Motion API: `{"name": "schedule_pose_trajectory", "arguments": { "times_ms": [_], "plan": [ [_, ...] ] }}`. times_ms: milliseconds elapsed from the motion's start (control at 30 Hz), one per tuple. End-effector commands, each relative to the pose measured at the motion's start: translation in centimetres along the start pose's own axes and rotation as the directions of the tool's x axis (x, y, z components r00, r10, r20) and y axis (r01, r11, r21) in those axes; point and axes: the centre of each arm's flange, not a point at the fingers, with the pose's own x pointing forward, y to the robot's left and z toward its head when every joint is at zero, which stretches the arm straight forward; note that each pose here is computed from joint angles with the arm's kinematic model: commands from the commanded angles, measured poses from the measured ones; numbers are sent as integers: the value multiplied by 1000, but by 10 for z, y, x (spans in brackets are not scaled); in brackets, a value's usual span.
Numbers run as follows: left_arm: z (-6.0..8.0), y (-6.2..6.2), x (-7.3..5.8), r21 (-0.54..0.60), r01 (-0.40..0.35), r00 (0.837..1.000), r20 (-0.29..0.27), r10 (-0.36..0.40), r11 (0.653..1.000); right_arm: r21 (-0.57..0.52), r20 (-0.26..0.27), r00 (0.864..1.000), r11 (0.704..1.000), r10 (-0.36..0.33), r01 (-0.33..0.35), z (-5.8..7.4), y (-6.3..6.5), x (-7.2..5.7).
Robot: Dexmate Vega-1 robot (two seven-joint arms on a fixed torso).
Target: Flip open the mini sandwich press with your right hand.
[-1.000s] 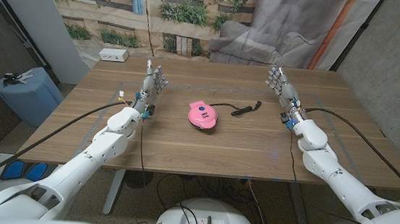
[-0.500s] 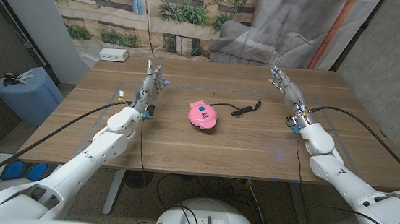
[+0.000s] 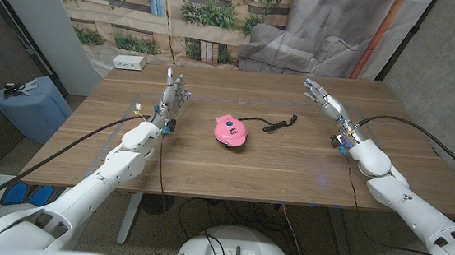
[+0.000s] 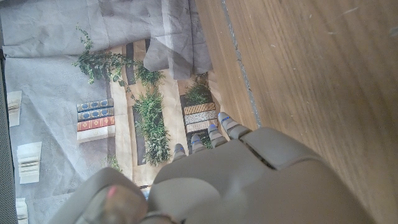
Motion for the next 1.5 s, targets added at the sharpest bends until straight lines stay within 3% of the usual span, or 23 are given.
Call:
{"name": "schedule_pose_trajectory", "arguments": {
  "times_ms": [33,467,733,967,1267,1500],
  "plan": [
    [0,0,0,0,0,1000,0,0,1000,-206,-75,988,967,138,-150,5,8,-4],
    [0,0,0,0,0,1000,0,0,1000,-367,-37,974,903,225,-223,26,15,0],
    [0,0,0,0,0,1000,0,0,1000,-474,-22,955,838,295,-270,40,22,3],
    [0,0,0,0,0,1000,0,0,1000,-538,-60,938,781,340,-318,51,31,1],
    [0,0,0,0,0,1000,0,0,1000,-581,-150,915,716,373,-387,70,42,-2],
    [0,0,0,0,0,1000,0,0,1000,-627,-177,910,670,374,-397,84,53,-6]
  ]
}}
